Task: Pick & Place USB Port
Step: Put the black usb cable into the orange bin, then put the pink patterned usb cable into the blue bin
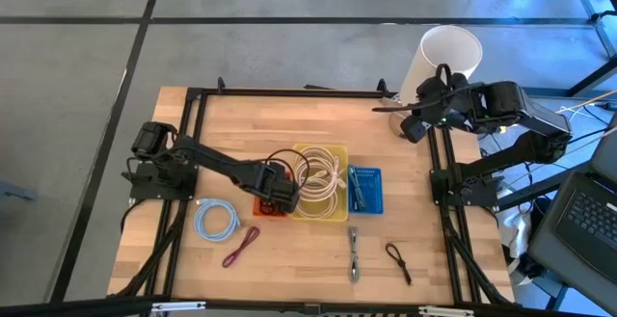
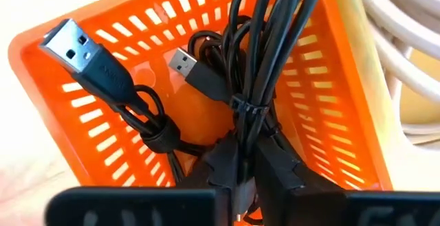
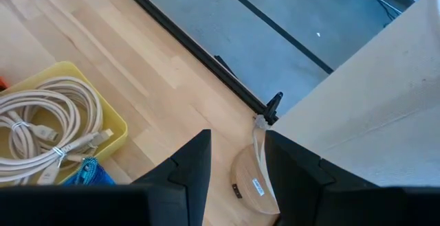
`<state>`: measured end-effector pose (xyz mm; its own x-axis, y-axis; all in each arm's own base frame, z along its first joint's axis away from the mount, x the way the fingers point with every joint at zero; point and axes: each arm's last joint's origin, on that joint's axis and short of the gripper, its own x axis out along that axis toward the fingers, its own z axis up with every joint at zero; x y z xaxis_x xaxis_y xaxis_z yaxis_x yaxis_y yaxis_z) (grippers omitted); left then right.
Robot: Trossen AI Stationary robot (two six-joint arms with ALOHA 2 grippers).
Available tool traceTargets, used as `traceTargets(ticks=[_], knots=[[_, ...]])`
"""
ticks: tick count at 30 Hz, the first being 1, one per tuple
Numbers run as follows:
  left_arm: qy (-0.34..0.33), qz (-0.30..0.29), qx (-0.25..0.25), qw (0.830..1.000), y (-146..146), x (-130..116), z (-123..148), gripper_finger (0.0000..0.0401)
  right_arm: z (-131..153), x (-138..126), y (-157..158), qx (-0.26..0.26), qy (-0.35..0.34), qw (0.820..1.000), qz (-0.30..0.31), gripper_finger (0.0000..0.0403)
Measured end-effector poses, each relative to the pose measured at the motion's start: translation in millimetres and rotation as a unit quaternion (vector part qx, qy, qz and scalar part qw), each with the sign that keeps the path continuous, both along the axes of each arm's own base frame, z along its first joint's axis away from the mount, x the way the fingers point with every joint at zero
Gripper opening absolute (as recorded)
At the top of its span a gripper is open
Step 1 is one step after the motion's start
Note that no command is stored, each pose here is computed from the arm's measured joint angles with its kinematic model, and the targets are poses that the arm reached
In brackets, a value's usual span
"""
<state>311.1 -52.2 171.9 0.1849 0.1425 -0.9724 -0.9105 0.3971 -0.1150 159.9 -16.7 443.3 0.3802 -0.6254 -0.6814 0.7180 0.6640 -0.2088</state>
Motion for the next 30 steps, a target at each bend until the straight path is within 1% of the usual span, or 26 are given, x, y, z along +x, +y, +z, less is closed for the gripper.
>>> traceTargets(ticks=[3, 6, 10, 12, 15, 18, 22, 25, 30], knots=[[0.0, -0.002, -0.005, 1.0, 0.2, -0.1, -0.5, 0.0059, 0.0, 0.0, 0.0, -0.003, 0.005, 1.0, 0.005, 0.014], [0.005, -0.007, -0.013, 1.0, -0.8, -1.7, 0.2, 0.01, 0.0, 0.0, 0.0, -0.005, 0.008, 1.0, 0.008, 0.014], [0.003, -0.018, -0.042, 0.999, -2.8, -4.3, 6.3, 0.0151, 0.0, 0.0, 0.0, -0.005, 0.008, 1.0, 0.009, 0.014], [-0.008, -0.023, -0.052, 0.998, -2.6, -6.0, 13.4, 0.0173, 0.1, 0.0, -0.1, -0.008, 0.008, 1.0, 0.008, 0.014], [-0.04, -0.026, -0.061, 0.997, -1.7, -11.8, 32.2, 0.0197, 0.2, -0.1, -0.2, -0.012, 0.014, 1.0, 0.014, 0.014], [-0.082, -0.026, -0.065, 0.994, -1.0, -22.6, 57.1, 0.021, 0.2, -0.1, -0.2, -0.012, 0.015, 1.0, 0.015, 0.014], [-0.147, -0.038, -0.053, 0.987, -3.3, -42.6, 92.4, 0.0212, 0.2, -0.1, -0.2, -0.013, 0.015, 1.0, 0.014, 0.014], [-0.183, -0.075, -0.043, 0.979, -9.6, -58.5, 112.0, 0.0209, 0.2, 0.0, -0.2, -0.013, 0.015, 1.0, 0.014, 0.014], [-0.21, -0.156, -0.06, 0.963, -28.0, -79.7, 129.6, 0.0208, 0.5, -0.2, -0.7, -0.022, 0.015, 1.0, 0.009, 0.014]])
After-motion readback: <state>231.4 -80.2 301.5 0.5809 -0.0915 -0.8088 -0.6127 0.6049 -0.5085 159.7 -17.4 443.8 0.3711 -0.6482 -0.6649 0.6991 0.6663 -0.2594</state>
